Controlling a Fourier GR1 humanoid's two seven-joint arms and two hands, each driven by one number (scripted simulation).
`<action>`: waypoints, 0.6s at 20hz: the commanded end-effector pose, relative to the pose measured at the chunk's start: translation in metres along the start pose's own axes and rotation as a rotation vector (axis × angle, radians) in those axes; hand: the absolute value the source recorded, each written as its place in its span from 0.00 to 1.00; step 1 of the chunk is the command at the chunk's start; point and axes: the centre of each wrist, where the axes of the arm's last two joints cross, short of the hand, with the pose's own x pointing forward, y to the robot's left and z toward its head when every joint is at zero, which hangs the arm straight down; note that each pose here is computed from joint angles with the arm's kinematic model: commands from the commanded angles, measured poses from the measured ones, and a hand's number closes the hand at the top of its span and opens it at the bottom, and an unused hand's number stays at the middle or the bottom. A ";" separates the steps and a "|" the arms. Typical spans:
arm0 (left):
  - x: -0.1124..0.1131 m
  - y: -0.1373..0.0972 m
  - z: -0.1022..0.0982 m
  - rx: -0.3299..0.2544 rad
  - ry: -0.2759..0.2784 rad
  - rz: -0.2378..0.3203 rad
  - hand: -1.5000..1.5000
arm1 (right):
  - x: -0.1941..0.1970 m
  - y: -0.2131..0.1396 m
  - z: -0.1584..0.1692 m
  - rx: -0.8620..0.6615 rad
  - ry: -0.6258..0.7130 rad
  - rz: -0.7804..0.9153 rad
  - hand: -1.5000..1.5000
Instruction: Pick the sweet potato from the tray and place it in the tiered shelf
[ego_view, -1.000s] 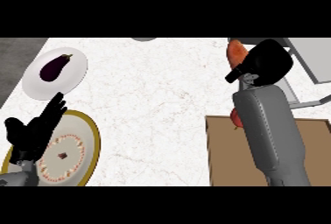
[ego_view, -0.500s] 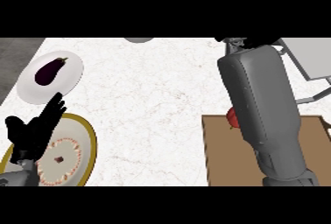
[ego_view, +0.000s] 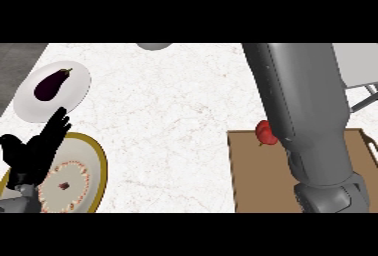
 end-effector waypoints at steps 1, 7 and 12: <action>-0.008 0.007 0.004 0.005 0.018 -0.003 0.50 | 0.017 -0.009 -0.014 -0.062 0.236 0.144 1.00; -0.005 0.014 0.012 0.024 0.012 0.003 0.50 | 0.025 -0.024 -0.030 -0.052 0.270 0.189 1.00; -0.004 -0.005 0.002 0.018 0.007 -0.006 0.50 | 0.032 -0.035 -0.051 -0.064 0.291 0.201 1.00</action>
